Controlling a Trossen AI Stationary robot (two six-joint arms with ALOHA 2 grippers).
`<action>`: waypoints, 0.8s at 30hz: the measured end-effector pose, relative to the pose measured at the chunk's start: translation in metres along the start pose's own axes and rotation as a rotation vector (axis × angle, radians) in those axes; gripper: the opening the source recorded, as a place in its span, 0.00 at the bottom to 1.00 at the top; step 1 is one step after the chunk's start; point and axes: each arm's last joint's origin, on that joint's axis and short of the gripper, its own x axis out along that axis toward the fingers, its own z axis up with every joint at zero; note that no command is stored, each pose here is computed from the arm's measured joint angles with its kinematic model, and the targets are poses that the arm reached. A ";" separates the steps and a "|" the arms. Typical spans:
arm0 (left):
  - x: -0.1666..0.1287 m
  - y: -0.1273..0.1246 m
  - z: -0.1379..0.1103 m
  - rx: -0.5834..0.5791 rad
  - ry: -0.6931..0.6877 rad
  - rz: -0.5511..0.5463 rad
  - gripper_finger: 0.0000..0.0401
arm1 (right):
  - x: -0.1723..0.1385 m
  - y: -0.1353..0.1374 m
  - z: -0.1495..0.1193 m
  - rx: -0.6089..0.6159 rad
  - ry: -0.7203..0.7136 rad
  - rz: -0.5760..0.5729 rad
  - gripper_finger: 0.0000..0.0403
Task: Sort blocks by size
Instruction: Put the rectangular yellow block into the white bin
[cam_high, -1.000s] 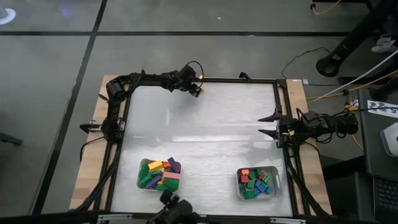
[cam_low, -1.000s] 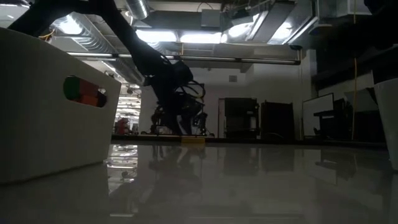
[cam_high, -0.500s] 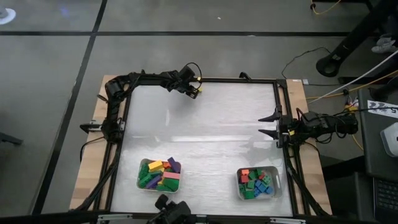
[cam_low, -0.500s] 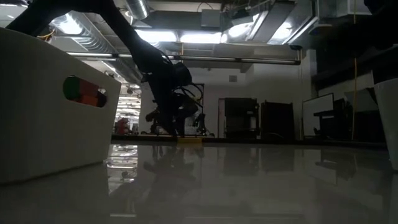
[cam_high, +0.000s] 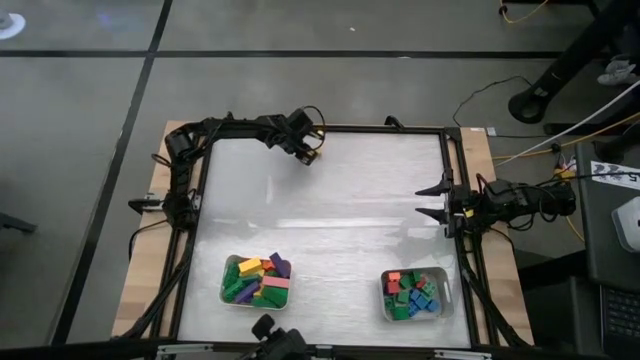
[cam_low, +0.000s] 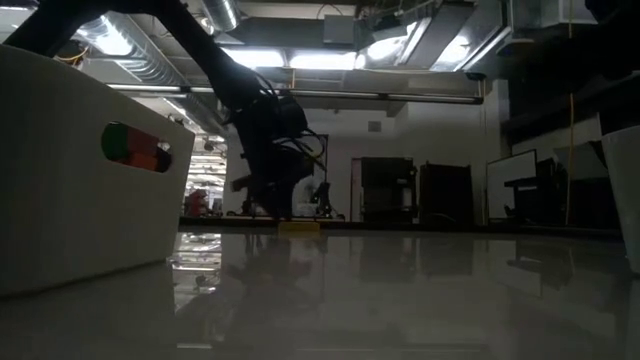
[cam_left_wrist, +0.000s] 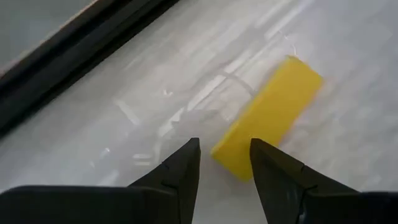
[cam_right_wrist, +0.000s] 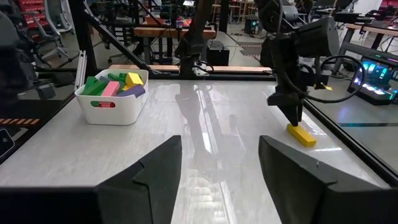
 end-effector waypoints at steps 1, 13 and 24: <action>-0.001 -0.001 0.000 0.040 0.001 -0.008 0.32 | 0.000 0.000 0.000 0.000 -0.001 0.000 0.53; -0.003 -0.024 -0.004 0.426 -0.022 -0.069 0.49 | 0.000 0.000 0.000 -0.001 0.003 0.000 0.53; -0.002 -0.017 -0.002 0.489 -0.034 0.025 0.60 | 0.000 0.000 0.000 -0.001 0.003 0.000 0.53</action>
